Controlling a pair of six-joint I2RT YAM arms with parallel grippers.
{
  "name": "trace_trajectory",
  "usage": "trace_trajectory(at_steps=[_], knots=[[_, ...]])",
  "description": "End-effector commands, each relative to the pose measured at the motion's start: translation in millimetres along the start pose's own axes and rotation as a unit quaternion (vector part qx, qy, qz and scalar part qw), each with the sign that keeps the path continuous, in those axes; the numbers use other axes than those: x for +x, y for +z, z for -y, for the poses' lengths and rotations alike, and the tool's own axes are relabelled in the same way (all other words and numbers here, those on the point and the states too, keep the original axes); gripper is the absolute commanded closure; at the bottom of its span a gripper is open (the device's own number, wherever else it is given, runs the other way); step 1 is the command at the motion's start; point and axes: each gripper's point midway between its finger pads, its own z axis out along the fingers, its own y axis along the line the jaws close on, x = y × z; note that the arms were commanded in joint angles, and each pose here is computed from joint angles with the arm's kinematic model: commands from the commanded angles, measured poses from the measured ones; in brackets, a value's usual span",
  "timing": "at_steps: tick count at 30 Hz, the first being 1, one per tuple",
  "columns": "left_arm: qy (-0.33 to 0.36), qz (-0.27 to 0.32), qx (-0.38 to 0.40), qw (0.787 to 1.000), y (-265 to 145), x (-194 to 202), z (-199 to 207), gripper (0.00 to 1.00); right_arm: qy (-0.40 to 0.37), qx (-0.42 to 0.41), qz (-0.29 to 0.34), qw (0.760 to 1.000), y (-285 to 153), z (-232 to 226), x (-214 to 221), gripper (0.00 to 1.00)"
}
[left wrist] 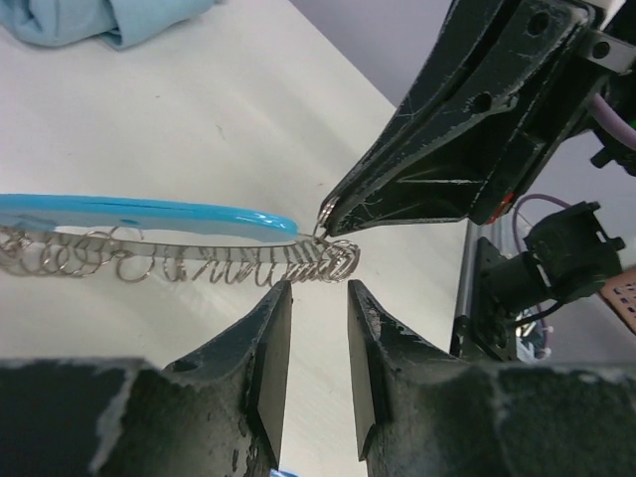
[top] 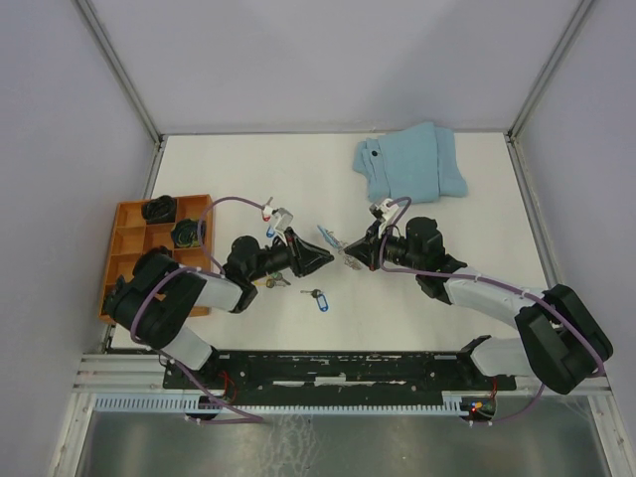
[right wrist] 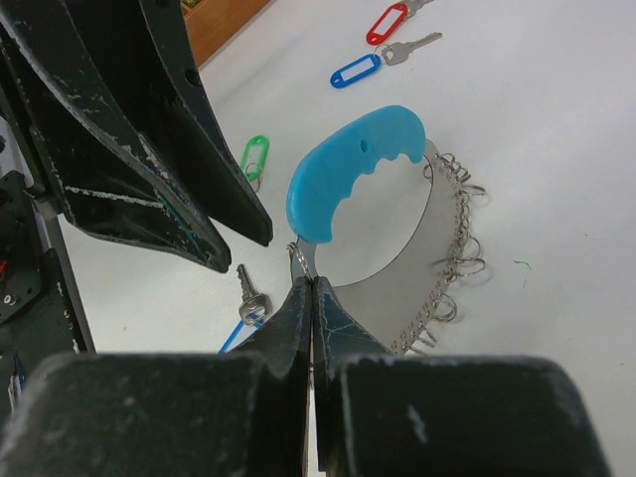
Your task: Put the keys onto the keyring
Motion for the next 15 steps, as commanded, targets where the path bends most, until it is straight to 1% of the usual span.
trace_trajectory(at_steps=[1,7,15], knots=[[0.007,0.04,0.087,0.995,9,-28,33,0.63,-0.011,-0.017,0.049,0.999,0,-10,-30,0.99],[-0.008,0.044,0.094,0.995,14,-28,30,0.58,-0.003,-0.035,0.056,0.998,4,-15,-30,0.99],[-0.039,0.052,0.06,0.996,19,-26,13,0.5,-0.005,-0.044,0.056,0.997,5,-19,-30,0.99]])
